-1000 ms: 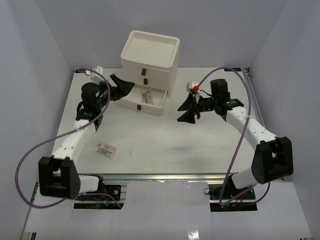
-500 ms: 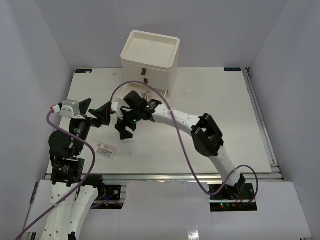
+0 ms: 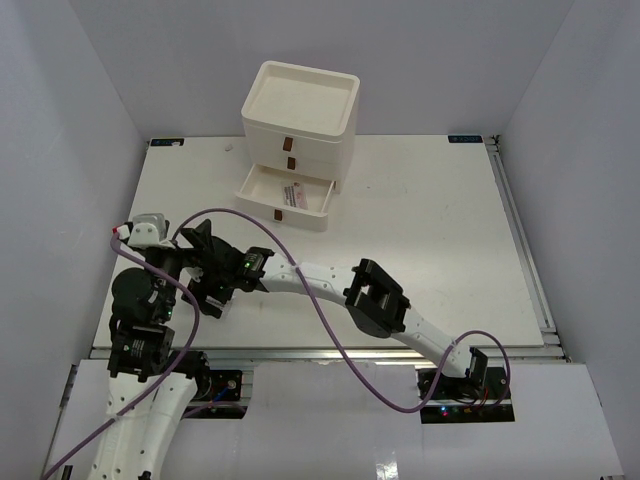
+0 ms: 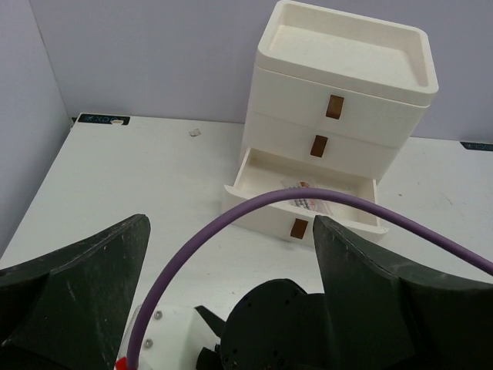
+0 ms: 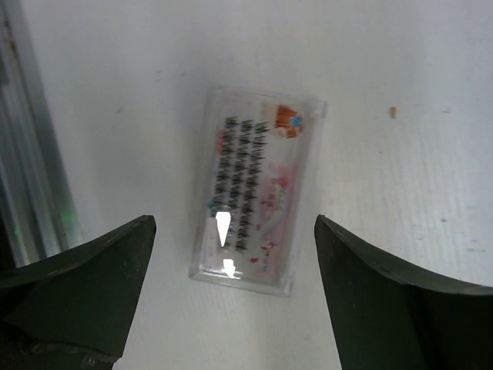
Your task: Organize the makeup
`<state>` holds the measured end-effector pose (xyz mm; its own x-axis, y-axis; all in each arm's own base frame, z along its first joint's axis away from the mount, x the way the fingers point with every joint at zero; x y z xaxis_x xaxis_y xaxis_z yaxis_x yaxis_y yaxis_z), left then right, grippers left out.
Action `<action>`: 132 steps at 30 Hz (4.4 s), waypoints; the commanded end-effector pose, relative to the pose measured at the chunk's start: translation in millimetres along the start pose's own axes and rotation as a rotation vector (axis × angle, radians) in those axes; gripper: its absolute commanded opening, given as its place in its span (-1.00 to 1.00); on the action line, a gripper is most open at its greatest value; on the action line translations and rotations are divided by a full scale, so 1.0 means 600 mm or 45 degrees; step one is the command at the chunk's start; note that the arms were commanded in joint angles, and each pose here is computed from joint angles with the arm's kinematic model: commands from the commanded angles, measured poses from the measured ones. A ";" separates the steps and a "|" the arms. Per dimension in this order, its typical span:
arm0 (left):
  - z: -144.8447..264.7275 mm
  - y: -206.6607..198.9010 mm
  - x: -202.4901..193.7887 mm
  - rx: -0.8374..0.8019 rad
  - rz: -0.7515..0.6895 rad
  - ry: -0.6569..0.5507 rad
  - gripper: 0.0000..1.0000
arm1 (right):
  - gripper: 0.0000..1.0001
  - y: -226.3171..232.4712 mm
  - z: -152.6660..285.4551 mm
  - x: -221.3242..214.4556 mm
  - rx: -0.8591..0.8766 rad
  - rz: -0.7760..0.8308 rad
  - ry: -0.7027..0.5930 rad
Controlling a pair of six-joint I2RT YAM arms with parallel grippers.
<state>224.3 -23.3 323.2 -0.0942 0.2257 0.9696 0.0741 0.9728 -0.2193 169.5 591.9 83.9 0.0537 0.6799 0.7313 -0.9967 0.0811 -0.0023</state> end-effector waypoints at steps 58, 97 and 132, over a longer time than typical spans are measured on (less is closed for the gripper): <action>0.005 0.003 -0.007 0.009 -0.001 -0.024 0.96 | 0.89 -0.003 -0.028 -0.047 -0.390 0.029 0.063; 0.010 0.006 -0.001 0.032 0.009 -0.042 0.96 | -0.85 -0.310 0.322 -0.008 -0.448 0.379 -0.113; 0.000 -0.008 -0.020 -0.036 0.004 0.001 0.96 | 0.78 -0.362 0.360 -0.012 -0.121 0.499 -0.262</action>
<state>223.1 -24.6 313.9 -0.0978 0.2281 0.9687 0.0708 0.9725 -0.2219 430.1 401.5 168.3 -0.1751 0.6978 0.6945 -0.8836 0.1998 -0.4235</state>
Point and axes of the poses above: each gripper's point midway between its finger pads, its own z axis back along the fingers, its own y axis along the line the jaws close on, x = y × z, the point moved 2 cm from there along z, back along the fingers, and after that the axes turned 6 degrees about z, right-handed, at the moved point
